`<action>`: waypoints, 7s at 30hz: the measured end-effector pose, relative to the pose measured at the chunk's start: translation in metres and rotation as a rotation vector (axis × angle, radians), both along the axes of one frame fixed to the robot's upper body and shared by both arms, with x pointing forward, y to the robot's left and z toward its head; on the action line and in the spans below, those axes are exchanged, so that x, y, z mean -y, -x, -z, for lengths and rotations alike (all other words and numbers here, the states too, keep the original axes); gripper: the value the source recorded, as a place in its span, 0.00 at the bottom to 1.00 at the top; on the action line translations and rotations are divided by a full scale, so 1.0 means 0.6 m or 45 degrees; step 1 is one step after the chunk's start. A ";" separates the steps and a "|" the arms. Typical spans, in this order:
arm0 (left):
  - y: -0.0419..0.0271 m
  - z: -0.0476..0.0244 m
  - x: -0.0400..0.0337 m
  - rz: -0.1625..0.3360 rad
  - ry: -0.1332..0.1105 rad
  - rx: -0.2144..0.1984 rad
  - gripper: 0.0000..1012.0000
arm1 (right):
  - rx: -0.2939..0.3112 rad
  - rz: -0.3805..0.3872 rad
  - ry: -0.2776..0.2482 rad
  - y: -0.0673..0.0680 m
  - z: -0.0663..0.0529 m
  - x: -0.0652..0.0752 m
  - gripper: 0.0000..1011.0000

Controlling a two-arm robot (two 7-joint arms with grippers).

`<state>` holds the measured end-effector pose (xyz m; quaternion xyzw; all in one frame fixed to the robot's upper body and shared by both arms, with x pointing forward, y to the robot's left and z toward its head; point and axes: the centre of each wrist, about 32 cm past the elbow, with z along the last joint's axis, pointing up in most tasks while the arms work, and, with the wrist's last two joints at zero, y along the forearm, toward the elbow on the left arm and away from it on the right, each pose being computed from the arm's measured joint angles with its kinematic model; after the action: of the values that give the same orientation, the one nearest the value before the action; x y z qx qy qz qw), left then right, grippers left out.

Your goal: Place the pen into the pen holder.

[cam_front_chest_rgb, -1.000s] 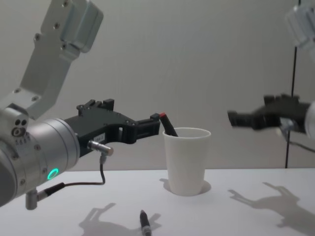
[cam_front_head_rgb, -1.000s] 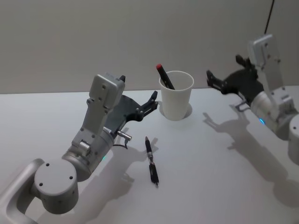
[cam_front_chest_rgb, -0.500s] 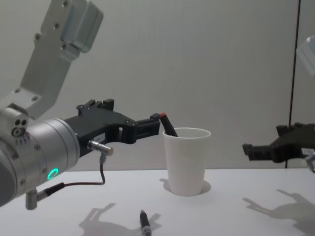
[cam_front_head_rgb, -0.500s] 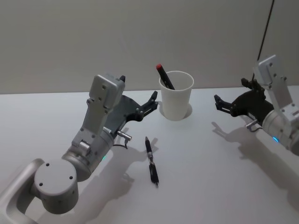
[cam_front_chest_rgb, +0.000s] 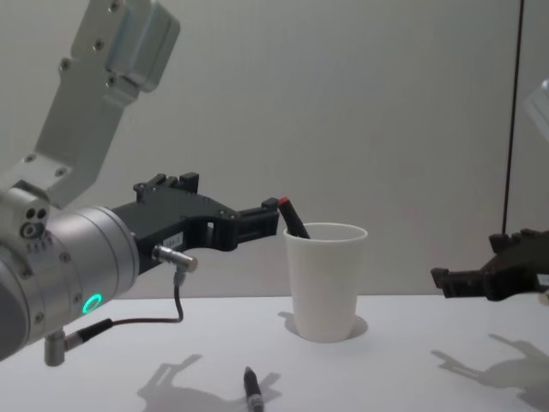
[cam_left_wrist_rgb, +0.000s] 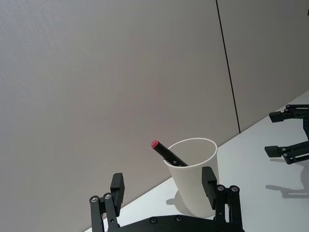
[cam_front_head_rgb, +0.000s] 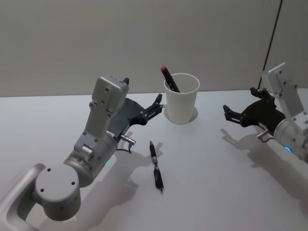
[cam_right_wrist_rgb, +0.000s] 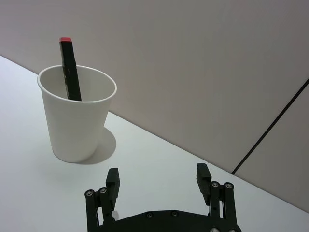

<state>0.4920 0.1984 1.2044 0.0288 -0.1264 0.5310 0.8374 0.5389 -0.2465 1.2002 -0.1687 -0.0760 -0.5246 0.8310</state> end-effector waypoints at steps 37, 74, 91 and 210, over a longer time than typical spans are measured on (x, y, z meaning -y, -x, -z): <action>0.003 -0.026 0.015 0.066 0.012 -0.394 0.99 | -0.019 -0.006 0.010 0.004 0.003 0.005 0.99; 0.028 0.012 0.040 0.017 -0.058 -0.647 0.99 | -0.019 -0.006 0.009 0.004 0.003 0.005 0.99; 0.030 0.027 0.038 -0.007 -0.086 -0.655 0.99 | -0.019 -0.006 0.010 0.004 0.003 0.005 0.99; 0.030 0.044 0.026 -0.044 -0.075 -0.569 0.12 | -0.019 -0.006 0.009 0.004 0.003 0.005 0.99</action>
<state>0.4738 0.1828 1.1780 0.1725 0.0473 0.5217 0.8341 0.5365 -0.2495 1.1985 -0.1756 -0.0721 -0.5212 0.8321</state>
